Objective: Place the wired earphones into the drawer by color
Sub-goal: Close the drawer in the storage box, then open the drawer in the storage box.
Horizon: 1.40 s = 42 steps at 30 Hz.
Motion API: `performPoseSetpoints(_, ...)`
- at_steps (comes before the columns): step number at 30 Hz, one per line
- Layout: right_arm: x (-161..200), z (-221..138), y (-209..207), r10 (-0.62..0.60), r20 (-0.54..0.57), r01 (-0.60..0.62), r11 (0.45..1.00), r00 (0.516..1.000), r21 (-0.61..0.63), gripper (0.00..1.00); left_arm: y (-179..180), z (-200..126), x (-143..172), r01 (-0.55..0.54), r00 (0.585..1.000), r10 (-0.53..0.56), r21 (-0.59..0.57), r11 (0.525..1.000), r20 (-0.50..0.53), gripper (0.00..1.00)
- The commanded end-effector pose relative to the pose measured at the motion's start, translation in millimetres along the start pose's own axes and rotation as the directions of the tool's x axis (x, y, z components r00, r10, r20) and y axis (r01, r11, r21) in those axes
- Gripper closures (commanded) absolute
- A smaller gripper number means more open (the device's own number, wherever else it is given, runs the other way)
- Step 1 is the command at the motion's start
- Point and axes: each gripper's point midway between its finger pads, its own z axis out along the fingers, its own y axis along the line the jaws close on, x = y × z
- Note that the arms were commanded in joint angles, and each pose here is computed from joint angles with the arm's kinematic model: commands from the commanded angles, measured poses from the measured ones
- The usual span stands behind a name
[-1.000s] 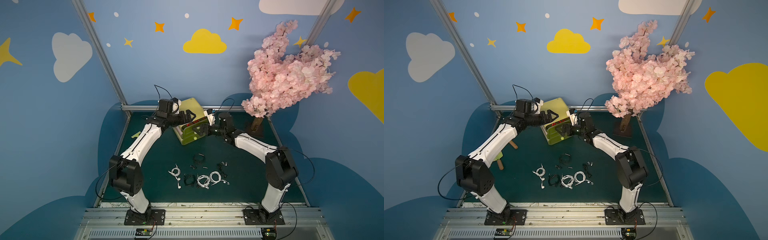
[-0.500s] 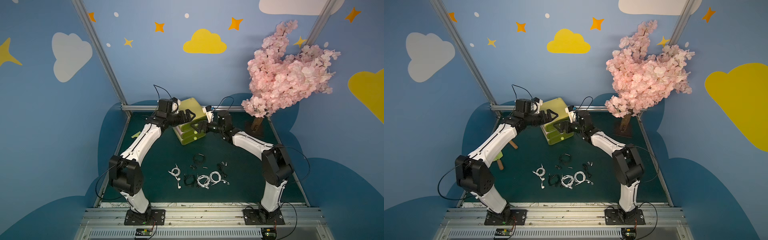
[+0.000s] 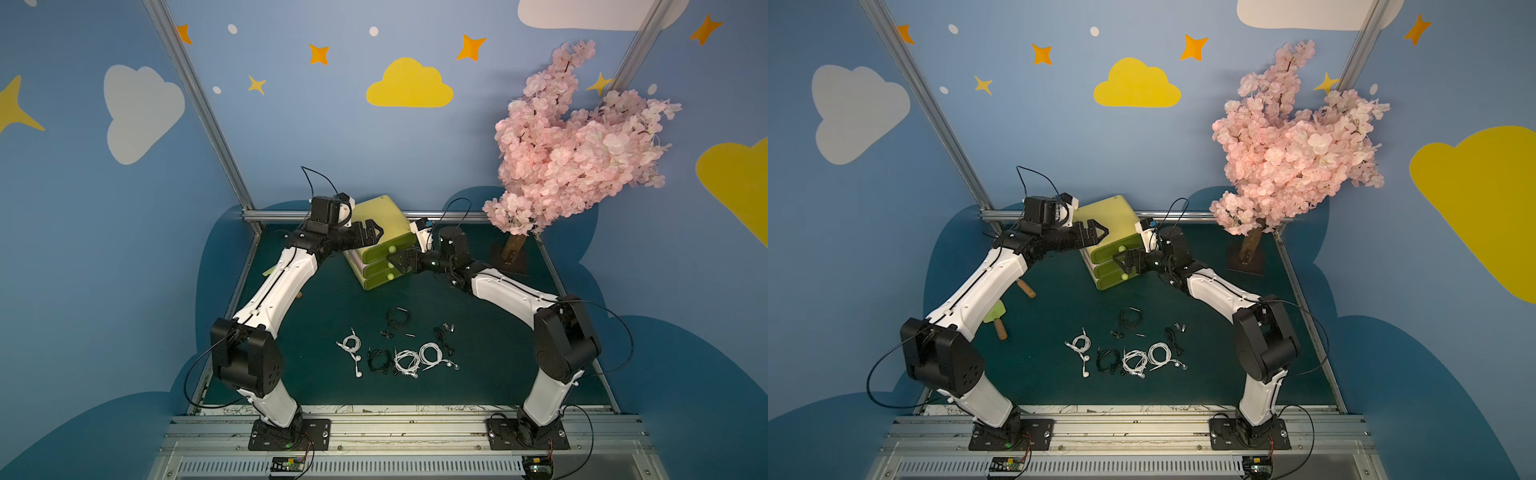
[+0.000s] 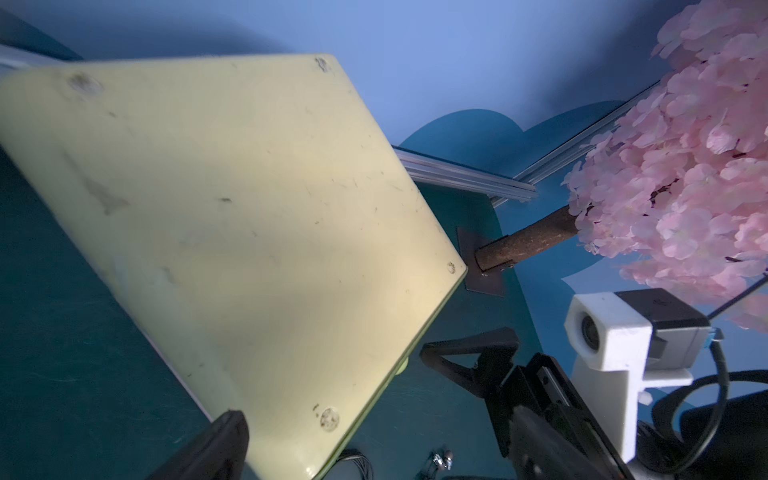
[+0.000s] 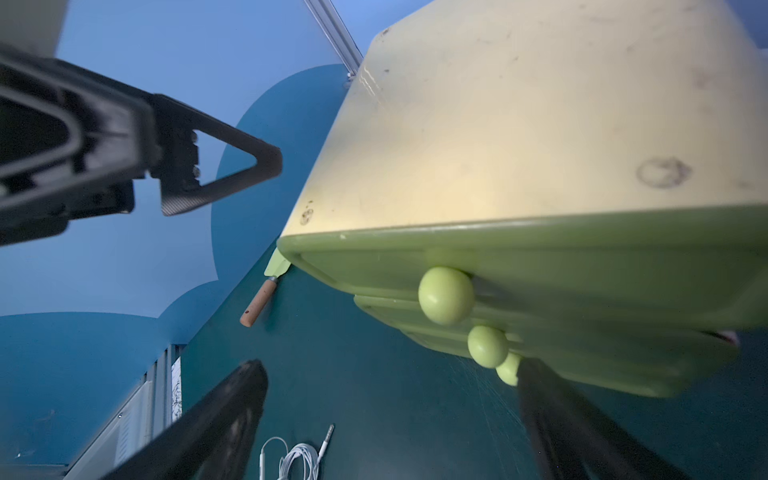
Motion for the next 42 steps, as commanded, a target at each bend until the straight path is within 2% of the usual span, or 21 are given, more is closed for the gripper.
performPoseSetpoints(1, 5, -10, 0, -0.023, -0.025, 0.024, 0.999, 0.999, 0.041, 0.03, 13, -22, -1, -0.096, 0.994, 0.1, -0.096, 0.991, 0.041, 0.0)
performPoseSetpoints(7, 24, -1, -13, 0.046, -0.064, -0.043, 0.998, 0.997, 0.052, 0.07, 41, -17, 21, -0.119, 0.993, 0.119, -0.198, 0.973, -0.013, 0.0)
performPoseSetpoints(13, 31, 9, -31, 0.161, -0.046, -0.156, 0.983, 0.986, 0.101, 0.14, 54, -2, 39, -0.127, 0.991, 0.119, -0.213, 0.969, -0.054, 0.0)
performPoseSetpoints(20, 38, 21, -42, 0.209, -0.053, -0.202, 0.971, 0.976, 0.126, 0.16, 56, 6, 40, -0.122, 0.992, 0.114, -0.202, 0.972, -0.052, 0.0)
performPoseSetpoints(33, 44, 44, -64, 0.318, -0.004, -0.314, 0.937, 0.948, 0.151, 0.39, 64, 16, 42, -0.1, 0.994, 0.087, -0.23, 0.968, -0.067, 0.0)
performPoseSetpoints(42, 33, 54, -66, 0.361, 0.07, -0.367, 0.924, 0.93, 0.11, 0.45, 66, 15, 41, -0.094, 0.995, 0.081, -0.242, 0.966, -0.063, 0.0)
